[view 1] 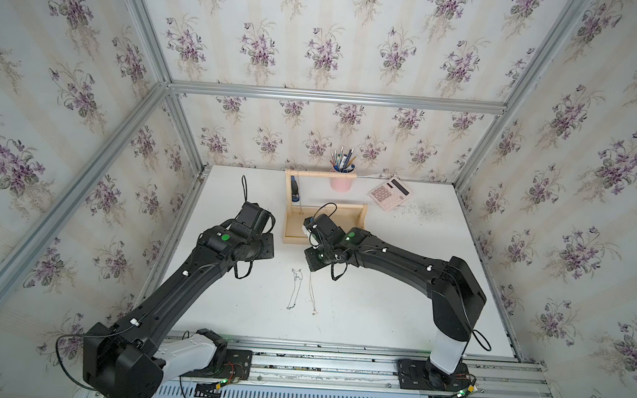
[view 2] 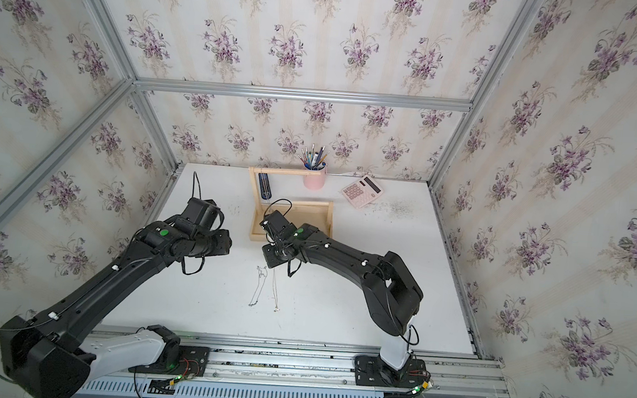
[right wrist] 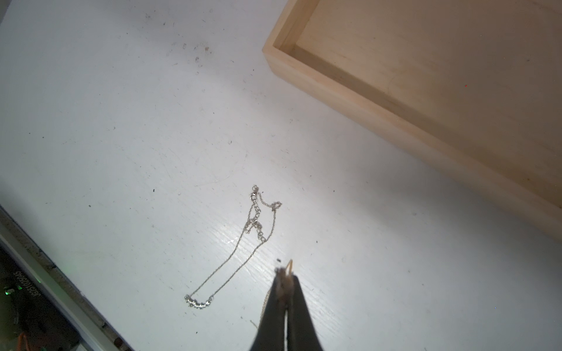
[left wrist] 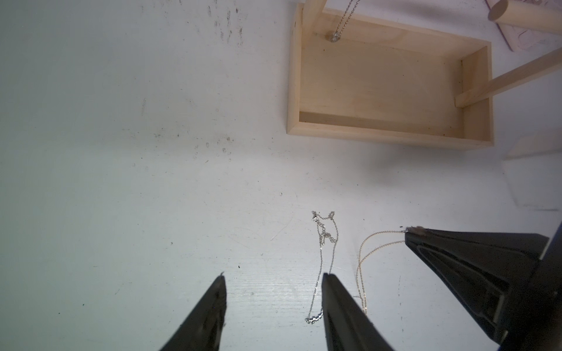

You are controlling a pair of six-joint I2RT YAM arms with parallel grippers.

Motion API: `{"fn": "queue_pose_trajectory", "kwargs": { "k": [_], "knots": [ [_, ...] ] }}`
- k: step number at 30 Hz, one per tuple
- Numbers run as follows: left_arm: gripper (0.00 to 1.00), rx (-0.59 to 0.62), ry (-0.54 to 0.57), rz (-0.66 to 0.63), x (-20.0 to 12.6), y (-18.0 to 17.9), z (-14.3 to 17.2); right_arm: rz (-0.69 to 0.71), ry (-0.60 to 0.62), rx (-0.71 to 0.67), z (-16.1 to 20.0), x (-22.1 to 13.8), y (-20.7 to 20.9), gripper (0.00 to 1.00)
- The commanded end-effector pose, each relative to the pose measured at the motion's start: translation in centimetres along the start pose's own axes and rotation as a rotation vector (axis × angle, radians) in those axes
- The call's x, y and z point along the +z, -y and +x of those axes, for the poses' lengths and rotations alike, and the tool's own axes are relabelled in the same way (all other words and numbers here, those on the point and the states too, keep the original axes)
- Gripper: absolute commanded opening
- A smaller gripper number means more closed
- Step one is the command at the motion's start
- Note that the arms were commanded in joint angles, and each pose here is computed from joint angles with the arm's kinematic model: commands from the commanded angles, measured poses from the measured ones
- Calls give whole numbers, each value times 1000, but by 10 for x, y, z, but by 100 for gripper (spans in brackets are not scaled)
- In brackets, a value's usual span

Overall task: Hang the necklace on the jewelry display stand
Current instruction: Pick up the necklace from the center of the board.

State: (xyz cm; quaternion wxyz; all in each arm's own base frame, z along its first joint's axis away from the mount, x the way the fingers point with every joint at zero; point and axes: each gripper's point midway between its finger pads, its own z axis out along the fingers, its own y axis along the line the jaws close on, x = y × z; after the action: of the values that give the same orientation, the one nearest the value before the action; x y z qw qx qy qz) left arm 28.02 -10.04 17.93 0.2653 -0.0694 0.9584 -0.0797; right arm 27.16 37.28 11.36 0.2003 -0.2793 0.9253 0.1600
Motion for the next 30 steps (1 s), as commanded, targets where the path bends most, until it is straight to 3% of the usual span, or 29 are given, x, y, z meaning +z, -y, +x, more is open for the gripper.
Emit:
{"fn": "queue_pose_trajectory", "kwargs": {
  "k": [1, 12, 21, 30],
  "knots": [
    [49, 1, 16, 78, 1, 13, -3, -1, 25, 6, -7, -21, -2, 0],
    [47, 74, 139, 436, -26, 70, -10, -78, 146, 13, -35, -97, -19, 0],
    [46, 177, 209, 609, -60, 105, -19, -125, 206, -2, -53, -136, -31, 0],
    [46, 278, 212, 680, -80, 131, -16, -152, 246, -19, -66, -158, -38, 0]
  ]
}}
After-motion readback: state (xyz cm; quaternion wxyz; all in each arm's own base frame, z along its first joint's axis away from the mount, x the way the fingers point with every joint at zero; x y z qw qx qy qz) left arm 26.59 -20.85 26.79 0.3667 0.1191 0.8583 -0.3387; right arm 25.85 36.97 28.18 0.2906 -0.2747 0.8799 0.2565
